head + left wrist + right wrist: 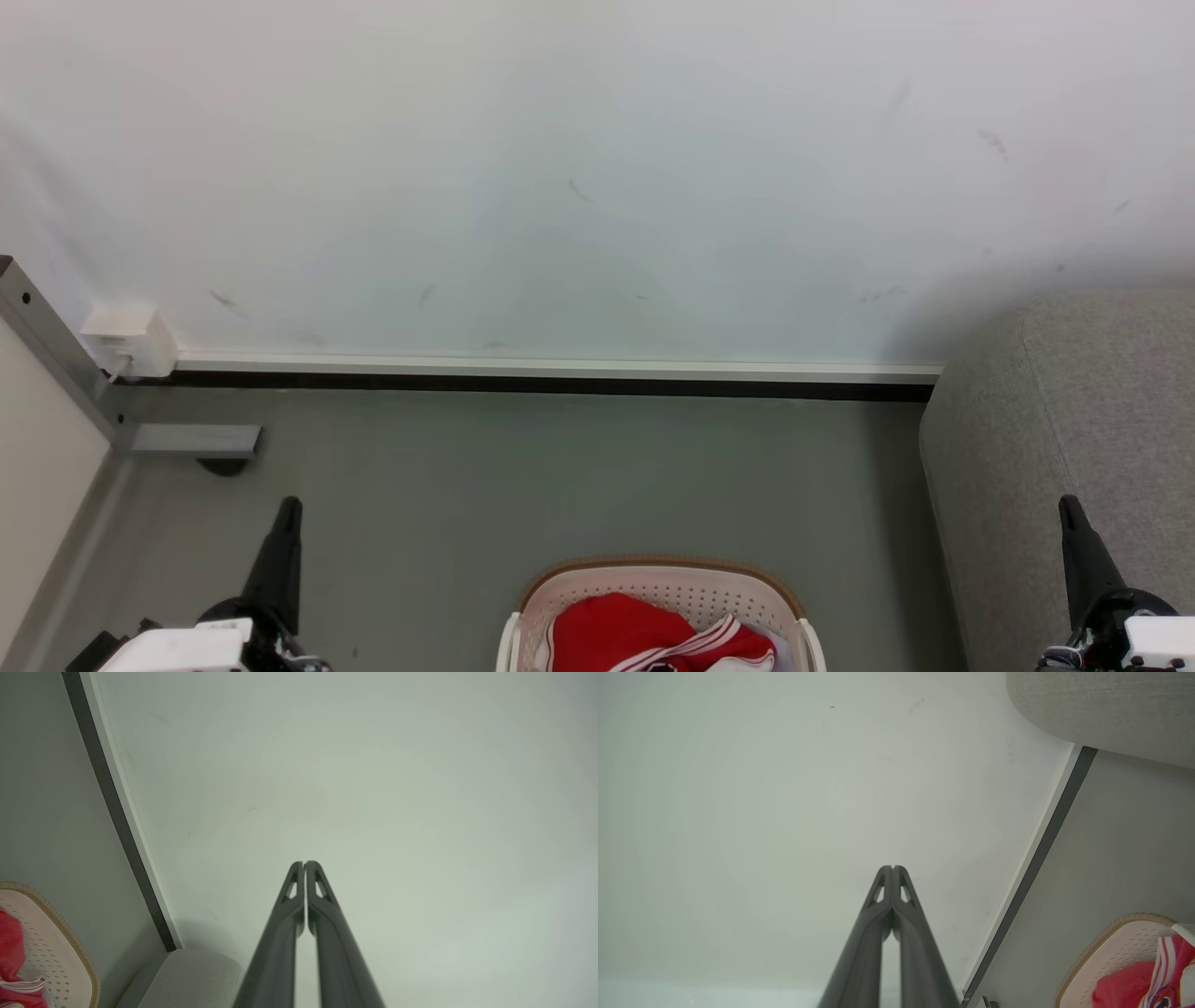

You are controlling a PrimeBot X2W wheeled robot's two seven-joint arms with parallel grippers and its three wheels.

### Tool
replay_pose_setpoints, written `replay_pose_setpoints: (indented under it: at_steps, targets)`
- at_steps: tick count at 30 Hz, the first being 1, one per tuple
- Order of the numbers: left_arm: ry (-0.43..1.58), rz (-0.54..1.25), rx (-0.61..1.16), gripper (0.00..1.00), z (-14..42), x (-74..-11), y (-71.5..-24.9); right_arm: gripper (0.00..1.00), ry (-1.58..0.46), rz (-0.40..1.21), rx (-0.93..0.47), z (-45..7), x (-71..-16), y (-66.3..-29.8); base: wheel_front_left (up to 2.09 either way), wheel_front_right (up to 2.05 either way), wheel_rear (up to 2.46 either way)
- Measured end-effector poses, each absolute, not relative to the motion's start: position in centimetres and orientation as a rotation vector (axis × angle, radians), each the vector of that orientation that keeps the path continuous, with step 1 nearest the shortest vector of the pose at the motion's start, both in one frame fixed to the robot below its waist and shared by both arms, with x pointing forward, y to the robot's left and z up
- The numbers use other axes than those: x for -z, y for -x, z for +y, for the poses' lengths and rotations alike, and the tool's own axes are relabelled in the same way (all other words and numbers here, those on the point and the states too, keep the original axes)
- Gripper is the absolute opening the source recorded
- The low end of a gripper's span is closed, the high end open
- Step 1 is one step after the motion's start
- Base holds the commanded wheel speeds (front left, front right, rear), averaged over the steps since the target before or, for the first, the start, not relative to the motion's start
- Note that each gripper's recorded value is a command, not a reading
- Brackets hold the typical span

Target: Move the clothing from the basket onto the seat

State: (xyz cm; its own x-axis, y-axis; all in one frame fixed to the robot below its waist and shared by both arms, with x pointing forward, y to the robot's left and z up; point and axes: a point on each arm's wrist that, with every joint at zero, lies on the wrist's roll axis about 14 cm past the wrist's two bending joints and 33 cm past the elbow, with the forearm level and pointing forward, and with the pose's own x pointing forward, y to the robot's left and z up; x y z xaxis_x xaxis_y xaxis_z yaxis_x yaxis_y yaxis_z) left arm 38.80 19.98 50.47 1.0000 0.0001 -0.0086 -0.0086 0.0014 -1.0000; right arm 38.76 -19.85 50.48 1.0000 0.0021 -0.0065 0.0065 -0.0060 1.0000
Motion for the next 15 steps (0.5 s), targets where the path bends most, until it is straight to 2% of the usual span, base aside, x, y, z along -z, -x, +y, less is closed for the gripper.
replay_pose_setpoints:
  at_steps: [9, 10, 15]
  targets:
    - [1.569, 0.007, -0.007, 0.0, 20.0, -50.5, -38.8, 0.0, -1.577, 0.007, 0.004, -19.9, -50.5, -38.8, 0.0, 0.0, 0.0]
    - [1.57, 0.009, -0.009, 1.0, 20.0, -50.4, -38.8, 1.0, -1.578, 0.009, 0.005, -19.8, -50.4, -38.7, 0.0, 0.0, 0.0]
    - [1.582, 0.066, -0.065, 1.0, 19.6, -47.9, -37.7, 1.0, -1.594, 0.064, 0.061, -19.4, -48.0, -37.6, 0.0, 0.0, 0.0]
